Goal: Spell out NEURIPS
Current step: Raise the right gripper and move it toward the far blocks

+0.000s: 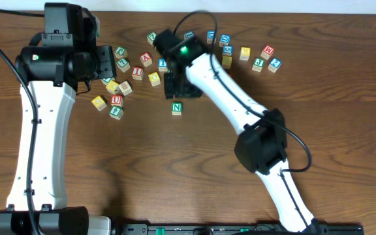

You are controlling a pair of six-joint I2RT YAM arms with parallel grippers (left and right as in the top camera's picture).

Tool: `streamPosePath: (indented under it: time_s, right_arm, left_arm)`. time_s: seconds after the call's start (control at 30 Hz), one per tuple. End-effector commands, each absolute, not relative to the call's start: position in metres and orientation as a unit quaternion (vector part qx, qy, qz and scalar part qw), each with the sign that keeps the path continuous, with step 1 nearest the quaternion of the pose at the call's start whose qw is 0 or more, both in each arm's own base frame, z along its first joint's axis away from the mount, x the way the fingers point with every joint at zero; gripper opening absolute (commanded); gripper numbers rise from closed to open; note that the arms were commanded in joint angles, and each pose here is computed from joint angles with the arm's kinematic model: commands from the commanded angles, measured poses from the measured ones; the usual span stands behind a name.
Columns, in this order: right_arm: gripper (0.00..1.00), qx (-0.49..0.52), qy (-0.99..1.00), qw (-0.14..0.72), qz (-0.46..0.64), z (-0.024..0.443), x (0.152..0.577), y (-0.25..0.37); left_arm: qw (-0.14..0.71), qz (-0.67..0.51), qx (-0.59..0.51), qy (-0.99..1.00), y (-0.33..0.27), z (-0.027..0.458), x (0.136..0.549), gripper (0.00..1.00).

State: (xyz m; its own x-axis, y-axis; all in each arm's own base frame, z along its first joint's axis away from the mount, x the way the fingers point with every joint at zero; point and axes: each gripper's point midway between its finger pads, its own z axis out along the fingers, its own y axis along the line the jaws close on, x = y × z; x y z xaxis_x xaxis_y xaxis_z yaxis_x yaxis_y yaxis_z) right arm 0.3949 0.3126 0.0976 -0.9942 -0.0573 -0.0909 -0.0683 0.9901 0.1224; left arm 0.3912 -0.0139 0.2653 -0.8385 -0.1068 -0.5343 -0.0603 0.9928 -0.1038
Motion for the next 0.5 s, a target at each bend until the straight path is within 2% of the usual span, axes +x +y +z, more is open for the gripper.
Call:
streamPosePath:
  time_s: [0.0, 0.17, 0.33, 0.47]
  right_arm:
    - [0.55, -0.038, 0.993, 0.083, 0.072, 0.133, 0.42, 0.291]
    - [0.55, -0.024, 0.991, 0.11, 0.077, 0.155, 0.445, 0.259]
    - [0.55, 0.002, 0.991, 0.114, 0.071, 0.154, 0.463, 0.226]
    - [0.55, -0.014, 0.991, 0.117, 0.064, 0.154, 0.47, 0.21]
  left_arm:
    - [0.283, -0.038, -0.047, 0.957, -0.013, 0.268, 0.391, 0.56]
    - [0.283, -0.038, -0.047, 0.957, -0.013, 0.268, 0.391, 0.56]
    - [0.283, -0.038, -0.047, 0.957, -0.013, 0.268, 0.391, 0.56]
    - [0.283, -0.038, -0.047, 0.957, -0.013, 0.268, 0.391, 0.56]
